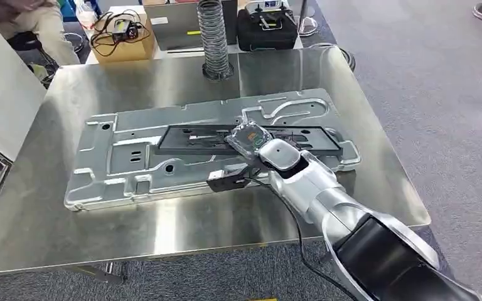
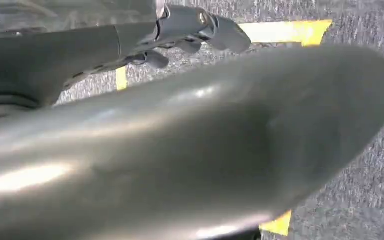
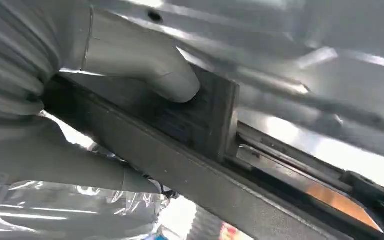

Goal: Take the parts from the cabinet and place them on the table.

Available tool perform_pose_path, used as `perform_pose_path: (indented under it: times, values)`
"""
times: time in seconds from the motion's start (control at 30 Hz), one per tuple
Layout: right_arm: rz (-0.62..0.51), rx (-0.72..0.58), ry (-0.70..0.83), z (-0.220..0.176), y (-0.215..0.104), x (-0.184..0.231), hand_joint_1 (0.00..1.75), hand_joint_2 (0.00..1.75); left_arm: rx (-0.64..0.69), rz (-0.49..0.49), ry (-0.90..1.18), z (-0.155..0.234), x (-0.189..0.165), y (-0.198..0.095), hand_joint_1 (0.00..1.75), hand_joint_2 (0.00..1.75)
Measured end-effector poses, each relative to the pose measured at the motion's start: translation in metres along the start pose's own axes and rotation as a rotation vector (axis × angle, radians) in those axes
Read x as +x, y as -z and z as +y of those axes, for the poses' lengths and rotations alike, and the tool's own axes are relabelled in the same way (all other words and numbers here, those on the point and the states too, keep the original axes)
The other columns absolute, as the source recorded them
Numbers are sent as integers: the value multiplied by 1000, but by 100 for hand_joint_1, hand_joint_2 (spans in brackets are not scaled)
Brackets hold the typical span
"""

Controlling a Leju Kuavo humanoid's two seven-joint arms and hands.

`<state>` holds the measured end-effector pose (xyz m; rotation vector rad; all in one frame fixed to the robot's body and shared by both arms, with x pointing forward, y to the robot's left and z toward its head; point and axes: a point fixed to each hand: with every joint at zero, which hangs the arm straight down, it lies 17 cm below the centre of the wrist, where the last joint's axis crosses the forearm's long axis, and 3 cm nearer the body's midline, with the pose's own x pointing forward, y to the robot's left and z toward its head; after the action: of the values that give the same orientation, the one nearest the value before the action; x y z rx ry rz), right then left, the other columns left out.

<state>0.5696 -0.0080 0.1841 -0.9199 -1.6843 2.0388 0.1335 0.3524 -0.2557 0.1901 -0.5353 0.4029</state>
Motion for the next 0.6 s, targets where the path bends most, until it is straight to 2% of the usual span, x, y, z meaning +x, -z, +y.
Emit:
perform_pose_path:
  times: [0.17,0.2,0.43,0.47,0.6]
  values:
    - [-15,13,39,19,-6,10,175,175,-12,-15,7,-3,2,-1,0,0]
    - [-18,19,50,25,-7,13,0,0,-14,-18,9,-3,2,-1,0,175]
    - [-4,9,94,34,-14,9,0,0,-20,-42,38,-3,10,1,0,175]
    - [-4,4,103,34,-15,9,0,0,-16,-43,41,-2,10,1,0,0]
    - [0,-45,143,29,-18,5,0,0,-11,-51,58,-1,12,2,0,0]
